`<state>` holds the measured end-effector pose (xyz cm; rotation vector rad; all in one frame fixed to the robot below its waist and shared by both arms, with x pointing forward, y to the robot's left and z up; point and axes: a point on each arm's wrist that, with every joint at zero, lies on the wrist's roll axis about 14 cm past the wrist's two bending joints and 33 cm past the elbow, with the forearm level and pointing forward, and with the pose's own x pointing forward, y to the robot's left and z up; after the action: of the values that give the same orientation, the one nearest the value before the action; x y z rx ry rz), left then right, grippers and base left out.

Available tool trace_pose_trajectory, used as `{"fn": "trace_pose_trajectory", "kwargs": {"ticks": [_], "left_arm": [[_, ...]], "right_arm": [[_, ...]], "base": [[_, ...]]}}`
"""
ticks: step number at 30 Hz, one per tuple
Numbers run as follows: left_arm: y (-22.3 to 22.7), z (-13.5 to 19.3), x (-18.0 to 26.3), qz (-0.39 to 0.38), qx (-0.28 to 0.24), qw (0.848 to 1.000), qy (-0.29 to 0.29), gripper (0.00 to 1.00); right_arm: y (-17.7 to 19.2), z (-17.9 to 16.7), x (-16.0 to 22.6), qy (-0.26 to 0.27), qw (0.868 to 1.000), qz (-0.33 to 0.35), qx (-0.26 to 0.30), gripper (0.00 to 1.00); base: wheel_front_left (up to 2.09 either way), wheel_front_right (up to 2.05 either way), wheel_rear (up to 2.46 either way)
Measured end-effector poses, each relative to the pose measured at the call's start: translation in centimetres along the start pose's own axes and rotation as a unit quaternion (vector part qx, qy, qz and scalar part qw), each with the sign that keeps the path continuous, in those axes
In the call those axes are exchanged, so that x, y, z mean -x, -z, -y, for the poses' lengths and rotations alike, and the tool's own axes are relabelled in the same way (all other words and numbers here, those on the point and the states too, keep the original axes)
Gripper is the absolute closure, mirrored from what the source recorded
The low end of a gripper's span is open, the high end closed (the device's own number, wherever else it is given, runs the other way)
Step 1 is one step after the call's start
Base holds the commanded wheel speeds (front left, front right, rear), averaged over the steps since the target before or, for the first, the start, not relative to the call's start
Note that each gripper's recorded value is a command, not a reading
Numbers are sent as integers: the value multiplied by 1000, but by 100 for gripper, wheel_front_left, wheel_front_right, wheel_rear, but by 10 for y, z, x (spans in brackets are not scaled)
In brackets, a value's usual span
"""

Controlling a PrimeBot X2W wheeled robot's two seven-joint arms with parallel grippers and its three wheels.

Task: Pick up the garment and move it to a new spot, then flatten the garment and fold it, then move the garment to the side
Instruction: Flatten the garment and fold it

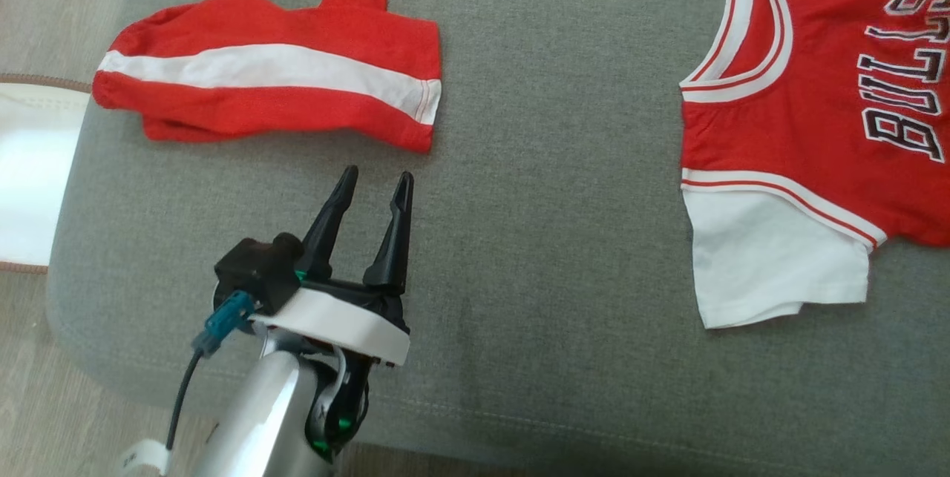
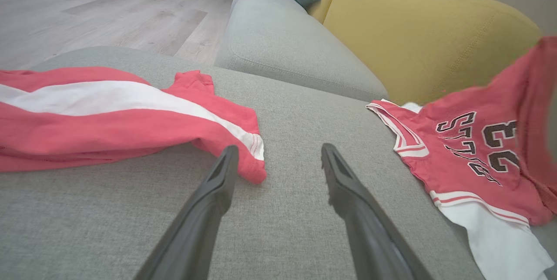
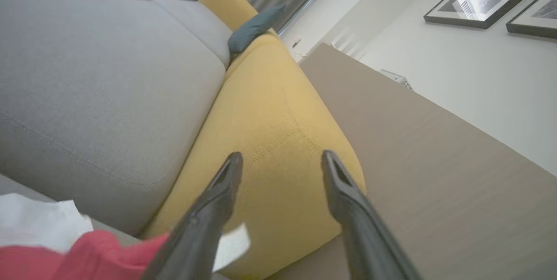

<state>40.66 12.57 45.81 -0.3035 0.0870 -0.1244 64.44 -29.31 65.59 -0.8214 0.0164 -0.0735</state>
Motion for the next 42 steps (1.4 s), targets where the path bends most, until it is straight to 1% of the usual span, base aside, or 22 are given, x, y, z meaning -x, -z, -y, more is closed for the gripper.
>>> {"fn": "trace_pose_trajectory", "kwargs": {"ticks": [2, 6, 10, 13, 19, 24, 27, 30, 34, 38, 42], "left_arm": [[0, 0, 0, 0, 0, 1000, 1, 0], [-5, 6, 0, 7, 0, 1000, 9, 0], [-14, 14, 0, 20, -1, 1000, 19, 0], [-22, 21, 3, 31, -5, 999, 29, 0], [-29, 38, 17, 42, -3, 998, 48, 0], [-33, 54, 21, 50, -3, 996, 67, 0], [-38, 67, 21, 57, -3, 995, 86, 0], [-36, 79, 22, 55, -3, 993, 101, 0], [-30, 95, 23, 45, 1, 991, 124, 0], [-21, 103, 20, 31, 1, 990, 137, 0], [-5, 111, 16, 7, 1, 989, 150, 0]], "right_arm": [[-2, -3, 0, -1, 1000, 6, -5, 0], [-8, -21, 6, -14, 999, 24, -37, 0], [-12, -27, 22, -15, 996, 48, -74, 0], [-14, -39, 39, -24, 993, 64, -100, 0], [-25, -71, 84, -47, 980, 100, -164, 0], [-28, -93, 127, -55, 966, 121, -223, 0], [-21, -112, 157, -61, 956, 117, -261, 0], [-6, -131, 188, -59, 946, 98, -303, 0], [16, -150, 226, -53, 937, 67, -340, 0], [39, -160, 252, -46, 934, 34, -352, 0], [43, -156, 256, -36, 932, 32, -359, 0]], "base": [[0, 0, 0], [0, 0, 0], [0, 0, 0], [0, 0, 0], [0, 0, 0], [0, 0, 0], [0, 0, 0], [0, 0, 0], [0, 0, 0], [0, 0, 0], [0, 0, 0]]}}
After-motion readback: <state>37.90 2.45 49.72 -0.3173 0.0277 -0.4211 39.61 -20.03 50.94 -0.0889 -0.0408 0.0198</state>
